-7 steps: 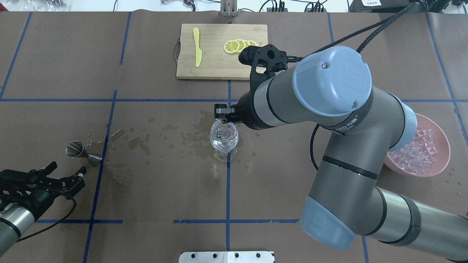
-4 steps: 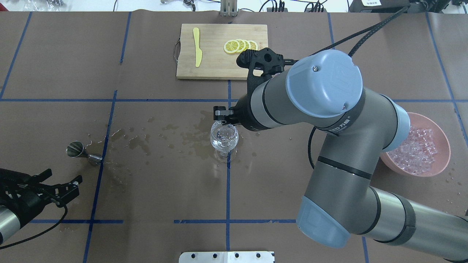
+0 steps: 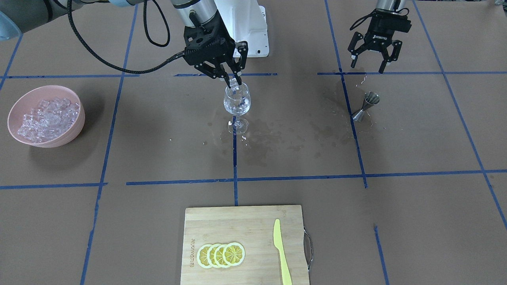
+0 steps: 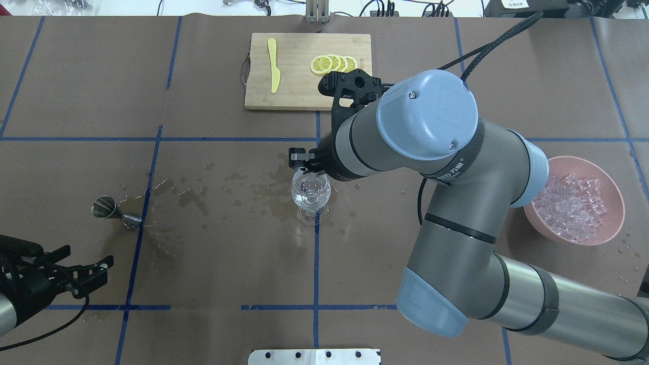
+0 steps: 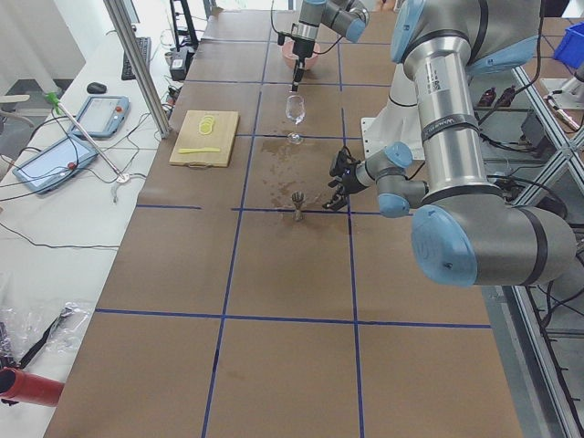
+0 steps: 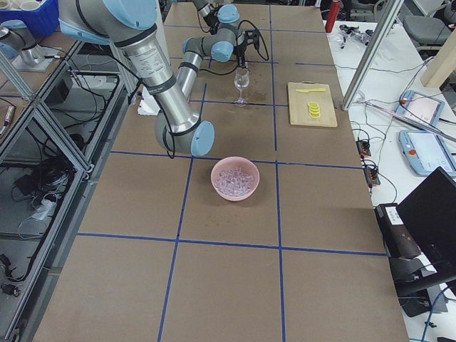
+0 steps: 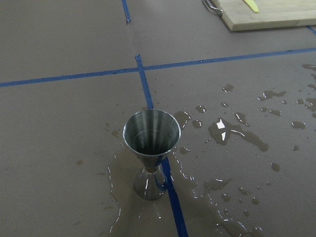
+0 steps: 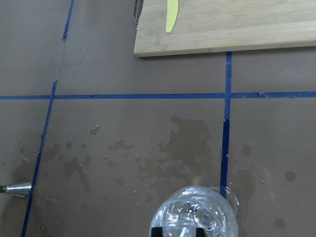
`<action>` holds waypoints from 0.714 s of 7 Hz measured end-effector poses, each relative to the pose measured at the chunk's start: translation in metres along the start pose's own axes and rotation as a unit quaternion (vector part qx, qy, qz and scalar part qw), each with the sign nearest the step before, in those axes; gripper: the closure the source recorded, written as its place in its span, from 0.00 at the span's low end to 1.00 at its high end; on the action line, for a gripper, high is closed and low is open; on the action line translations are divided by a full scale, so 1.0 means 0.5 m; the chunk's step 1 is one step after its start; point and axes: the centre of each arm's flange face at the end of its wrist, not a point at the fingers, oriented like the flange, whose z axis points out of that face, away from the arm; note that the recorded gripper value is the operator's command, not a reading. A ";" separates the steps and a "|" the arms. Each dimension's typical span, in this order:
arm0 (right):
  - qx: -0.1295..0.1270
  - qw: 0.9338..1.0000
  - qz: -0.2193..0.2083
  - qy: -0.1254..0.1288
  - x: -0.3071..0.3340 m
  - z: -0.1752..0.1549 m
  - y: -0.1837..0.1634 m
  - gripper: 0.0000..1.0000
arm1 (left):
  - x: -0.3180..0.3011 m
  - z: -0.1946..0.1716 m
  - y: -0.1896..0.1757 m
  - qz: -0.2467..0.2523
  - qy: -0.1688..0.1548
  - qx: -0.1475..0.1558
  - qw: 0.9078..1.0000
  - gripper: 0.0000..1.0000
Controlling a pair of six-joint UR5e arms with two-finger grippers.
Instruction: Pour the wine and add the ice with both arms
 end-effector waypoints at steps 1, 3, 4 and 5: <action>-0.001 1.000 0.001 0.005 -0.004 0.014 -0.004 1.00 | 0.015 -0.015 -0.010 0.006 -0.006 -0.012 1.000 0.00; -0.003 1.000 0.001 0.009 -0.009 0.028 0.000 1.00 | 0.040 -0.040 -0.029 0.009 -0.008 -0.029 1.000 0.00; -0.004 1.000 0.000 0.010 -0.013 0.034 0.010 1.00 | 0.048 -0.050 -0.036 0.007 -0.005 -0.035 0.999 0.00; -0.005 1.000 0.000 0.010 -0.017 0.038 0.019 0.84 | 0.054 -0.058 -0.042 0.006 -0.003 -0.043 0.999 0.00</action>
